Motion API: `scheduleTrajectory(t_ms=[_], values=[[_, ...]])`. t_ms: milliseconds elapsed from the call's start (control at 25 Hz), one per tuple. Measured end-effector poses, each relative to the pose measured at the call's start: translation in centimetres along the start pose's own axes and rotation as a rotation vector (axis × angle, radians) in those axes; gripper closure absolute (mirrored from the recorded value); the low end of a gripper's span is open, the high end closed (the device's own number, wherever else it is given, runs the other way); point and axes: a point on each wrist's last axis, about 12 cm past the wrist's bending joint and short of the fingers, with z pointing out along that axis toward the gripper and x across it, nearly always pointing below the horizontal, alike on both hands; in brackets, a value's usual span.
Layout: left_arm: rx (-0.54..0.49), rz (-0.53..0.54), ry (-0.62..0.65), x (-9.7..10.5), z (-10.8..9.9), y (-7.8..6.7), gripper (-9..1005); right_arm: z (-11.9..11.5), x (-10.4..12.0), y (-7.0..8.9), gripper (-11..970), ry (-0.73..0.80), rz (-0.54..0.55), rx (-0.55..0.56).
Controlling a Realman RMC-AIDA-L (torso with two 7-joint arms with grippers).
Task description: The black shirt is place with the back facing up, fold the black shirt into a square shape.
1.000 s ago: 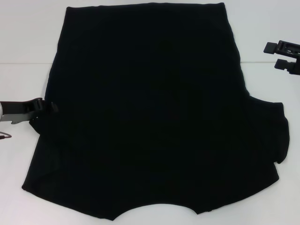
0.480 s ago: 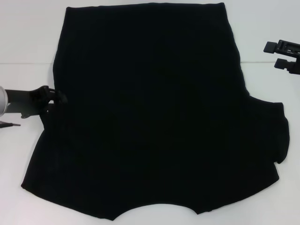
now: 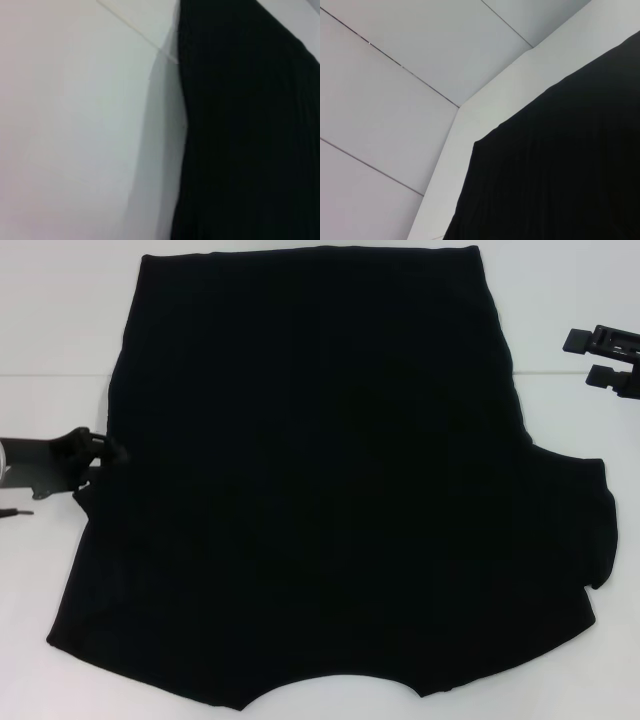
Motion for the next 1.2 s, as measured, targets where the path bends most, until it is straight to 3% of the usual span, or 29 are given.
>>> scheduleTrajectory(t_ms=[1200], values=[[-0.068,-0.016,0.008,0.0,-2.0,2.2,553,0.3,-0.2,0.3,160,-0.001,0.003,-0.008]])
